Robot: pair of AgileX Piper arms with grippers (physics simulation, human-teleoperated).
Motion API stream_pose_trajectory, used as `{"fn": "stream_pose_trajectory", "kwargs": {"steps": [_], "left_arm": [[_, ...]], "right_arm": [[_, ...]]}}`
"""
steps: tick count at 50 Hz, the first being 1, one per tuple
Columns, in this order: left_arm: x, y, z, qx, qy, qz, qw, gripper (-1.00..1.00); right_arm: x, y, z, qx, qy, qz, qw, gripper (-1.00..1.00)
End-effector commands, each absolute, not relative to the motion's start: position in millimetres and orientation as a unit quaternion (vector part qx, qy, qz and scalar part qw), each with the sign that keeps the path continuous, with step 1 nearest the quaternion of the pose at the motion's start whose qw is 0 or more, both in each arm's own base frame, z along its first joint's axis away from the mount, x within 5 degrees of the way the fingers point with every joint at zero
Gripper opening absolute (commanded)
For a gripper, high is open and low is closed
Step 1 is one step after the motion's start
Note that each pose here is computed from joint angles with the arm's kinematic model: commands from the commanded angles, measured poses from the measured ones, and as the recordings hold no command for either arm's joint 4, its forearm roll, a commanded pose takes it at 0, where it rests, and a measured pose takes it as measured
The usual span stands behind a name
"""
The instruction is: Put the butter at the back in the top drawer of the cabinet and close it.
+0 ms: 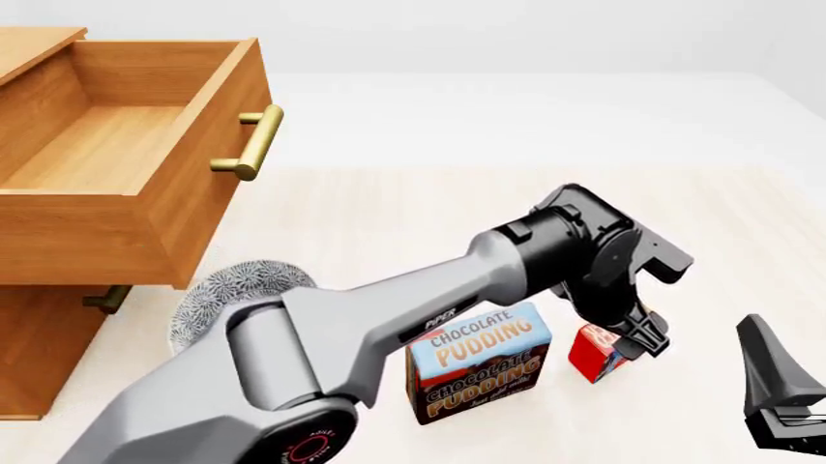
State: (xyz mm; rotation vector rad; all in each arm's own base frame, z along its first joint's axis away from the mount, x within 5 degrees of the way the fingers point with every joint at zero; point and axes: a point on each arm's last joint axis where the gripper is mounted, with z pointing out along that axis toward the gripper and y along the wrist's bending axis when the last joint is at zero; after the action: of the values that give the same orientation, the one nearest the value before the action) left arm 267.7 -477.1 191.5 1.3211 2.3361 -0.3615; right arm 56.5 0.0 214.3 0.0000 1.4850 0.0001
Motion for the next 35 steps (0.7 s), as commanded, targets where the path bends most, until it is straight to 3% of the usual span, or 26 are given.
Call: {"fn": "stream_pose_trajectory", "kwargs": {"steps": [1,35], "left_arm": [[268,-480,188,0.478,0.842,-0.129,0.214,1.0],[264,-488,172,0.48,0.844,-0.127,0.204,1.0]], "right_arm": [[56,0,214,0.0,0.676,0.0,0.737,1.0],[56,0,214,0.0,0.676,0.0,0.737,1.0]]}}
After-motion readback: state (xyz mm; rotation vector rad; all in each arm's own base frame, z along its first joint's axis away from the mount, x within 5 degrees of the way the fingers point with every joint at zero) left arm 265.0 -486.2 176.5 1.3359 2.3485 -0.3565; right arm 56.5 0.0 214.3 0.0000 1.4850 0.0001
